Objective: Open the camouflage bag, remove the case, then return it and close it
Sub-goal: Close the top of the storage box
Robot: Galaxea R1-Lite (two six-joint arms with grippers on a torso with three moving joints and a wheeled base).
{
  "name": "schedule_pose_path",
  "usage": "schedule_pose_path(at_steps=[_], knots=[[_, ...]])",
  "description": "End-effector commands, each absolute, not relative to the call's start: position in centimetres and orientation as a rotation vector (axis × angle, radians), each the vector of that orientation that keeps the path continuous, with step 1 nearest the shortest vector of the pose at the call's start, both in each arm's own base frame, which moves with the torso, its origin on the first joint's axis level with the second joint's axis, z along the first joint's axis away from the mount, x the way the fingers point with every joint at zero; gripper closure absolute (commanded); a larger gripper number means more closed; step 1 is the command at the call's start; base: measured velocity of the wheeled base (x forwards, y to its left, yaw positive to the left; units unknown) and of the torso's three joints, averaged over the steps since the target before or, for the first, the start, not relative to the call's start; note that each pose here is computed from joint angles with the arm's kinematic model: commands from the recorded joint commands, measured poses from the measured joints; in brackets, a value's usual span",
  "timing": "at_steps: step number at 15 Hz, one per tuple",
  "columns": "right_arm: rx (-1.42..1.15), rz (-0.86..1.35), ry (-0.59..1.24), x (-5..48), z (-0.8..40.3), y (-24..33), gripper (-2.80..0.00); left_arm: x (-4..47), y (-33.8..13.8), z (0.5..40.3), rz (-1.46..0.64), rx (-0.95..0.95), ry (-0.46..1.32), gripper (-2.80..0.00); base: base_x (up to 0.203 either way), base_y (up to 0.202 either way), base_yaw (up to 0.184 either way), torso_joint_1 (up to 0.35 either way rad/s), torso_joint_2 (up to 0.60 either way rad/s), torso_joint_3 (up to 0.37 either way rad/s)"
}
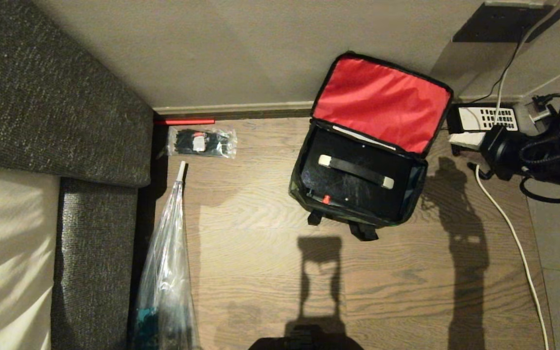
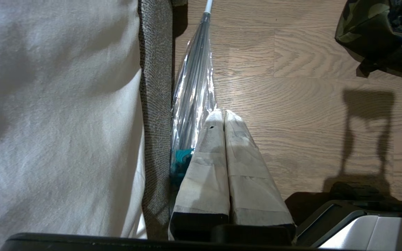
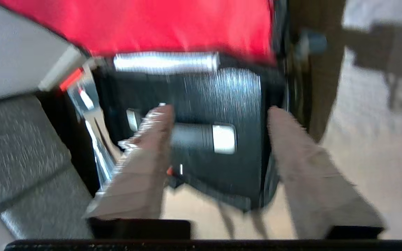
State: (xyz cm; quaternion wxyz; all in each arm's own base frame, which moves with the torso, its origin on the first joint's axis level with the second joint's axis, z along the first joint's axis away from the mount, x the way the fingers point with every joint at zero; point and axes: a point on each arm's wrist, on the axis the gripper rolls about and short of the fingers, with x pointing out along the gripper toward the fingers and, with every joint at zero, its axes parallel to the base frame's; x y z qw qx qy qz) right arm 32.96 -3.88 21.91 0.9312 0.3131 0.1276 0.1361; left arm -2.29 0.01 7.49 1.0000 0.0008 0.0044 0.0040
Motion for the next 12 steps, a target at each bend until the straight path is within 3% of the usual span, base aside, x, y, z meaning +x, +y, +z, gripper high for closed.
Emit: schedule_pose_path(at_steps=[1, 5, 12], knots=[[0.643, 0.293, 0.202, 34.9, 21.5, -4.4, -2.80, -2.3, 0.0, 7.5, 0.009, 0.002, 0.008, 0.00, 0.000, 0.000, 0.000, 0.000, 0.00, 0.000], [0.640, 0.312, 0.093, 36.9, 23.0, -5.5, -2.80, -2.3, 0.0, 7.5, 0.009, 0.002, 0.008, 0.00, 0.000, 0.000, 0.000, 0.000, 0.00, 0.000], [0.677, 0.300, 0.078, 41.1, 20.5, -6.8, -2.80, -2.3, 0.0, 7.5, 0.008, 0.002, 0.008, 0.00, 0.000, 0.000, 0.000, 0.000, 0.00, 0.000]])
